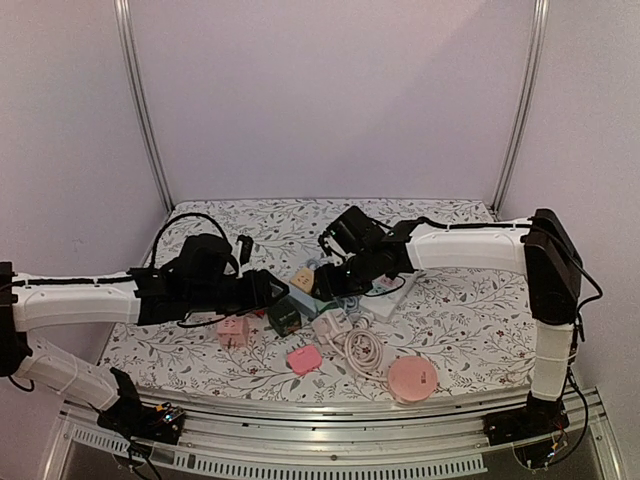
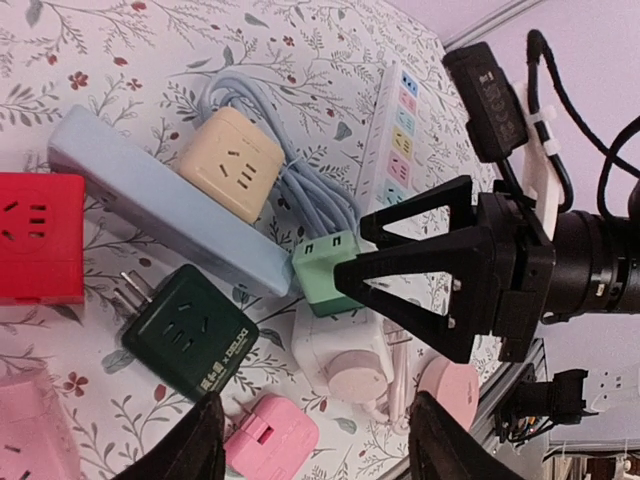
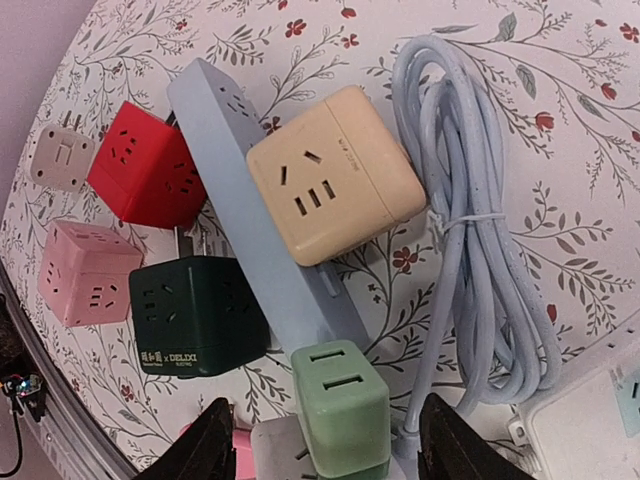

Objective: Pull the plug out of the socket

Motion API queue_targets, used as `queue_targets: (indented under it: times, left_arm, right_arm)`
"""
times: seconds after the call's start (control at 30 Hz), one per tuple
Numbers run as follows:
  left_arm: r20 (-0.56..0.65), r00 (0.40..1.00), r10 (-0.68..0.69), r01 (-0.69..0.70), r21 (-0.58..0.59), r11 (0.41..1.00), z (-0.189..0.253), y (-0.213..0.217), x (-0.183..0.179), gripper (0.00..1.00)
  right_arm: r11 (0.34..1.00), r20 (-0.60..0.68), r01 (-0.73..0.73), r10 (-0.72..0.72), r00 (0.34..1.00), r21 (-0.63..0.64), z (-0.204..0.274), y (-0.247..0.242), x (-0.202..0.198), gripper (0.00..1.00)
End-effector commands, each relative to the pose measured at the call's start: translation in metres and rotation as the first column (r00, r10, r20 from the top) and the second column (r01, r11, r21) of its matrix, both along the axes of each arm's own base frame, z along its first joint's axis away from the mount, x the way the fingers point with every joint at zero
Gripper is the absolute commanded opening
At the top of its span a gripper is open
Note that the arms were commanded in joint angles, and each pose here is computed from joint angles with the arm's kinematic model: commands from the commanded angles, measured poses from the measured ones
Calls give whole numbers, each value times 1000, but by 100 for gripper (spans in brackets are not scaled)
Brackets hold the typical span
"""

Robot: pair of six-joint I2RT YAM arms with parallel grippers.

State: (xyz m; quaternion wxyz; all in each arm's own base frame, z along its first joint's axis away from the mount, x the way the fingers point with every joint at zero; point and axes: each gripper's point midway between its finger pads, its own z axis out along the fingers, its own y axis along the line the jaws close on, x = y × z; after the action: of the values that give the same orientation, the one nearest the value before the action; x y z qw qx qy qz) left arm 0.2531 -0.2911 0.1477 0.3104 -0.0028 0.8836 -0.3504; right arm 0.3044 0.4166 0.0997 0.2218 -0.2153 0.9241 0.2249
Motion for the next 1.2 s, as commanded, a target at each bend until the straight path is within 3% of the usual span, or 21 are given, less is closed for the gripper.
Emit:
queue_targets:
  times: [0.0,0.5,0.67,0.9,1.17]
  left_arm:
    - [-18,999,49,-48,45,998,-6,30,0,61]
    - [-109,993,37,-33,38,999,3,70,19,61]
    - [-74,997,31,-24,89,996,11,79,42,61]
    - [-173,985,8,9,97,995,-3,90,76,65]
    - [-228,974,10,15,107,994,-16,97,84,64]
  right_arm:
    - [1000,-4,-21,21,1000,-17,-7,12,10,61]
    - [993,69,35,-27,997,-114,-28,19,45,69]
    - [997,39,44,-41,998,-65,-29,33,48,74]
    - [995,-81,28,-21,997,91,-39,68,40,80]
    - [993,-35,-46,50,998,107,-20,92,20,80]
